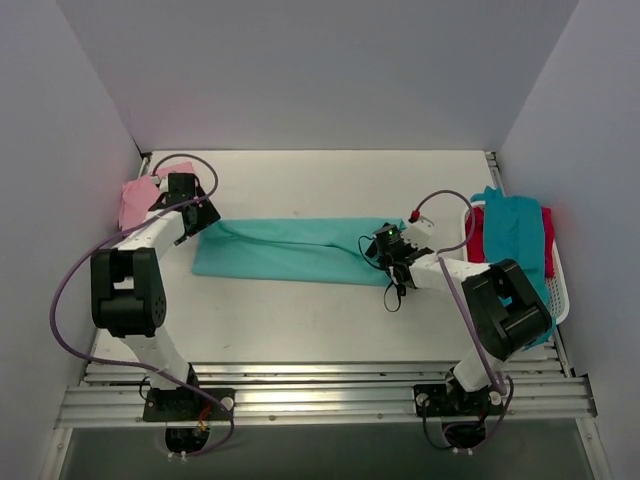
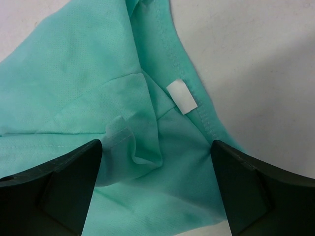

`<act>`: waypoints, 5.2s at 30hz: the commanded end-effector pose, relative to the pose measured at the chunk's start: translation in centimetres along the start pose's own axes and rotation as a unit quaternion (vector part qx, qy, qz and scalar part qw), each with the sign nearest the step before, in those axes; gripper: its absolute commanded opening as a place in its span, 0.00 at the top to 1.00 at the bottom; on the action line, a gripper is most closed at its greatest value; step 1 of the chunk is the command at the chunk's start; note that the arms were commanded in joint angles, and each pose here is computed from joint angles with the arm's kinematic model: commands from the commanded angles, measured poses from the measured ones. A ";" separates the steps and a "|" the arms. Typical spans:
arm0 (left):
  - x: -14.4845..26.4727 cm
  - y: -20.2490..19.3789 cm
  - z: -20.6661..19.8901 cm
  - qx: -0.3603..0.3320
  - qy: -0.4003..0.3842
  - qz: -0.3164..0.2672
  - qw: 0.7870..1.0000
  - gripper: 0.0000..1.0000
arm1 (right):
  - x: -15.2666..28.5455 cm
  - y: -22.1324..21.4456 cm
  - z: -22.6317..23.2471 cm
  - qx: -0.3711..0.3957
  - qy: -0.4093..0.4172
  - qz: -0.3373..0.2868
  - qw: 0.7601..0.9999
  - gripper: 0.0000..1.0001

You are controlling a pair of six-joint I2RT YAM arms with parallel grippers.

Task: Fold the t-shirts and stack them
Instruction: Fold the tshirt

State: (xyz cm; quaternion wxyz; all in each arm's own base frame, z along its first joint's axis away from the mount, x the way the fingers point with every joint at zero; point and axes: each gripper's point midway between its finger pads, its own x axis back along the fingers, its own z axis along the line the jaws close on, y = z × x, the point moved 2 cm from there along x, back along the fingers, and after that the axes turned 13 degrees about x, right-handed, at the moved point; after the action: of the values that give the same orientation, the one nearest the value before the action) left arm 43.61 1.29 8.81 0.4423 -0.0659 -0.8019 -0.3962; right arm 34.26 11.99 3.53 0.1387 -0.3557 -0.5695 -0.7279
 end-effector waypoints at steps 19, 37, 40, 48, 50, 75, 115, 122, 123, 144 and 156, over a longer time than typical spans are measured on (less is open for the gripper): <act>2.9 3.6 -10.1 0.005 -0.193 -0.046 0.980 0.03 | 8.0 0.5 0.4 -0.025 0.041 -0.095 0.994 0.38; -0.1 -1.6 -11.6 -0.015 -0.190 0.009 0.982 0.37 | 7.8 0.4 -0.6 -0.009 -0.001 -0.099 0.995 0.64; 0.6 -1.8 -9.7 -0.020 -0.167 0.001 0.986 0.38 | 7.5 -0.1 -1.1 -0.009 -0.015 -0.094 0.995 0.22; 2.4 -2.8 -6.0 -0.040 -0.127 -0.006 0.991 0.39 | 7.1 -1.0 -2.4 -0.015 -0.043 -0.087 0.995 0.13; 2.7 -2.6 -5.3 -0.041 -0.112 -0.014 0.993 0.39 | 7.3 -0.8 -2.5 -0.016 -0.044 -0.089 0.995 0.13; 0.2 -7.6 -2.8 -0.038 -0.062 0.042 0.997 0.34 | 11.6 0.4 -2.4 -0.088 0.036 -0.081 0.992 0.15; 13.7 1.1 -4.4 -0.001 -0.184 -0.101 0.978 0.04 | 3.4 -4.1 -2.7 -0.078 -0.016 -0.008 0.997 0.59; 13.9 0.9 -4.7 0.000 -0.195 -0.097 0.976 0.04 | 1.6 0.9 -2.4 -0.113 -0.006 -0.043 0.993 1.00; 13.9 0.9 -4.6 0.001 -0.196 -0.096 0.976 0.04 | 0.9 1.7 -2.9 -0.121 -0.019 -0.045 0.991 1.00; 15.2 1.5 -4.4 0.008 -0.209 -0.104 0.972 0.04 | -17.5 23.2 3.1 -0.185 -0.039 -0.134 0.973 0.30; 14.5 1.1 -4.5 0.012 -0.210 -0.099 0.972 0.04 | 1.1 20.0 2.3 -0.202 0.011 -0.181 0.963 0.00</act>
State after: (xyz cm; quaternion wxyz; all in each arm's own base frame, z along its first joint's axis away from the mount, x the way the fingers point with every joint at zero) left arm 37.94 -4.65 20.83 0.2447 -0.0704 -0.8764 -0.4088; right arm 50.92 4.84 15.65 -0.0592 -0.2997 -0.4739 -0.8259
